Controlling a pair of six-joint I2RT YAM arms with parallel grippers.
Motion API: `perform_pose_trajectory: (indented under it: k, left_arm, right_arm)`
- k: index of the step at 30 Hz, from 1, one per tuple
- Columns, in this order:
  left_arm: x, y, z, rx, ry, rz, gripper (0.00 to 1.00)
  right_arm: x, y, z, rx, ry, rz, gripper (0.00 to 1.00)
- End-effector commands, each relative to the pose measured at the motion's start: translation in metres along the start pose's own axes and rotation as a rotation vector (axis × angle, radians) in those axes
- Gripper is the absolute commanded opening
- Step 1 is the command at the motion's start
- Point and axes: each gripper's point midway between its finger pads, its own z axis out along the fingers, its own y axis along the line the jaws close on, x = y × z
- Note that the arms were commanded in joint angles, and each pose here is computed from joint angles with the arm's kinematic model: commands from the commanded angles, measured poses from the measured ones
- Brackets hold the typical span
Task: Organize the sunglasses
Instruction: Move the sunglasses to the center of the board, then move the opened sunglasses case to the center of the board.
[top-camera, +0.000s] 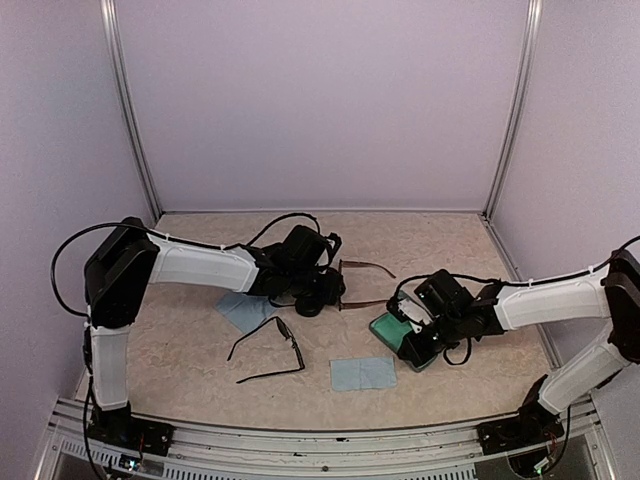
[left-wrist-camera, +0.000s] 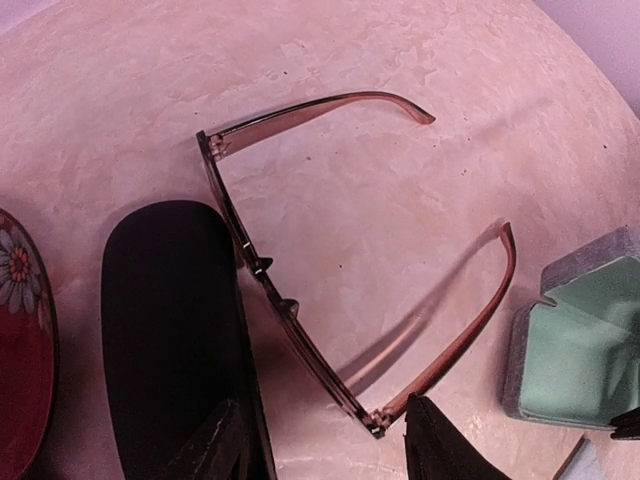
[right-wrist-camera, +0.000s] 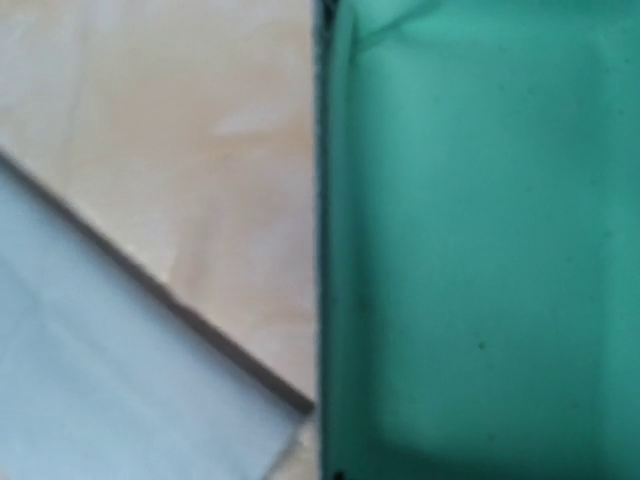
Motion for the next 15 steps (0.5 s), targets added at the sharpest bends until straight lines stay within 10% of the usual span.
perform_pose_trajectory:
  k: [1,15]
  left_arm:
    - [-0.018,-0.008,-0.032,0.028,-0.084,0.003,0.53]
    - [0.006,-0.009,-0.062,-0.008,-0.078,0.022,0.54]
  right_arm:
    - [0.000,0.016,0.004,-0.064,0.048,-0.120,0.01]
    - [-0.015,-0.004,0.025,0.060,0.162,-0.250,0.13]
